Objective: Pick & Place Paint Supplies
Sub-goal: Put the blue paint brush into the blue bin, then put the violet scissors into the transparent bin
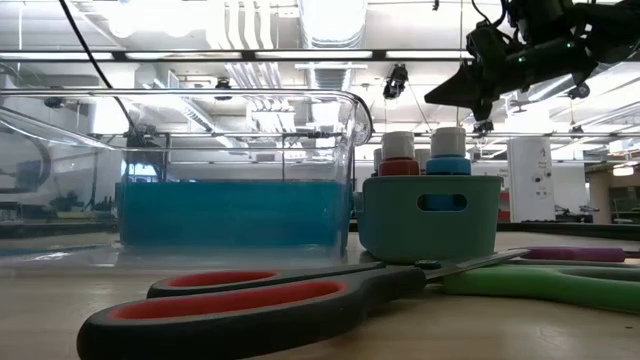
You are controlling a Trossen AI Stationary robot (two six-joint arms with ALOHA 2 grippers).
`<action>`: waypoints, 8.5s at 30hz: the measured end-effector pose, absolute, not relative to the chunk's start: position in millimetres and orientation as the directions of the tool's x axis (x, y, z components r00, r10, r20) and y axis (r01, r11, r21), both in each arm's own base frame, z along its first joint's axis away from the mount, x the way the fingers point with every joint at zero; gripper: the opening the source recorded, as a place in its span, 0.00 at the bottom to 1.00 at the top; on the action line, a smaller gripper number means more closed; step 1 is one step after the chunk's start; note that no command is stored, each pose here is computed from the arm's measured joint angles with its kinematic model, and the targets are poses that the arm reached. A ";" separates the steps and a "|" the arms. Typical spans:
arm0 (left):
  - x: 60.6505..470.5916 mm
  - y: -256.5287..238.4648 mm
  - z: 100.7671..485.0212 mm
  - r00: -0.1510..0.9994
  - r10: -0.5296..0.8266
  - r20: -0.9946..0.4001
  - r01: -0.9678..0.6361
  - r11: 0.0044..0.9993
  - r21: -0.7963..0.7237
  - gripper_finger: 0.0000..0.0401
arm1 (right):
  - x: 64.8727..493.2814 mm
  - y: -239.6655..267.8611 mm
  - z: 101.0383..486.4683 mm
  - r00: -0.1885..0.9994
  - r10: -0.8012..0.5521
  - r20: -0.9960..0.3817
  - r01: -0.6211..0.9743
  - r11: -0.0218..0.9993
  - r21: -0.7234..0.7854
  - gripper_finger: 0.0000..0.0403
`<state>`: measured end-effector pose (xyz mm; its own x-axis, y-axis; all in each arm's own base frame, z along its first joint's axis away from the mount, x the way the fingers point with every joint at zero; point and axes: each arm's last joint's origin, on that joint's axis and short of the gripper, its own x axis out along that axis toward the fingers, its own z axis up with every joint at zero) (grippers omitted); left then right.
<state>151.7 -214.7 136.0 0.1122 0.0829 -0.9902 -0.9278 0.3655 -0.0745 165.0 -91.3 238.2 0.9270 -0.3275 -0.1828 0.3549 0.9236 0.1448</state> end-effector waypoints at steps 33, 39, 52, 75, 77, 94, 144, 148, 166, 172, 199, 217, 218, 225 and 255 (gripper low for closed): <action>130.8 -119.5 262.3 0.396 0.375 -0.838 -0.883 0.406 -0.235 0.00 | 164.6 -91.2 235.4 0.925 -0.328 -0.192 0.354 0.928 0.120 0.02; 159.6 -78.5 274.3 0.430 0.378 -0.820 -0.834 0.515 -0.199 0.00 | 164.6 -91.2 235.4 0.925 -0.328 -0.192 0.354 0.928 0.119 0.02; 216.4 27.0 272.3 0.444 0.258 -0.858 -0.563 0.825 -0.043 0.00 | 164.3 -91.0 233.3 0.923 -0.329 -0.198 0.356 0.926 0.121 0.02; 256.1 36.7 210.3 0.214 0.140 -0.967 -0.293 0.953 0.073 0.00 | 162.6 -90.0 224.6 0.919 -0.326 -0.222 0.361 0.923 0.137 0.02; 255.7 37.1 211.0 0.215 0.151 -0.965 -0.296 0.951 0.083 0.03 | 162.6 -90.0 224.7 0.919 -0.326 -0.222 0.360 0.924 0.133 0.02; 252.1 39.9 228.0 0.244 0.267 -0.932 -0.337 0.925 0.176 0.42 | 162.7 -89.8 224.6 0.921 -0.320 -0.222 0.351 0.929 0.120 0.02; 190.6 -110.3 306.8 0.930 0.367 -0.015 -0.333 0.860 0.387 0.43 | 209.4 72.4 251.3 0.484 0.056 -0.873 -0.011 0.998 0.058 0.49; 190.4 -110.7 306.8 0.931 0.364 -0.015 -0.330 0.861 0.388 0.43 | 214.2 84.2 233.8 0.417 0.049 -0.908 0.019 0.998 0.063 0.50; 190.5 -110.4 306.4 0.931 0.365 -0.017 -0.326 0.852 0.408 0.43 | 224.1 122.9 163.4 0.359 0.080 -0.930 0.035 0.994 0.099 0.50; 190.5 -110.4 306.4 0.931 0.365 -0.018 -0.326 0.852 0.409 0.43 | 225.3 131.0 156.1 0.356 0.089 -0.930 0.035 0.993 0.109 0.50; 190.8 -111.3 306.1 0.943 0.333 -0.020 -0.297 0.865 0.404 0.43 | 241.1 144.5 127.8 0.394 0.082 -0.916 -0.024 0.997 0.078 0.50; 190.9 -111.2 306.1 0.943 0.333 -0.021 -0.297 0.865 0.404 0.43 | 238.7 142.3 127.2 0.377 0.049 -0.925 -0.024 0.999 0.043 0.17; 191.0 -111.2 306.0 0.943 0.333 -0.021 -0.297 0.865 0.404 0.43 | 238.5 142.2 127.1 0.376 0.048 -0.925 -0.026 0.999 0.041 0.13; 190.9 -111.3 306.0 0.943 0.332 -0.021 -0.296 0.866 0.404 0.43 | 238.3 142.2 127.2 0.375 0.046 -0.926 -0.030 0.999 0.038 0.05; 190.9 -111.5 305.1 0.945 0.326 -0.022 -0.290 0.868 0.404 0.43 | 221.1 144.0 190.6 0.571 0.115 -0.813 -0.041 0.993 0.112 0.02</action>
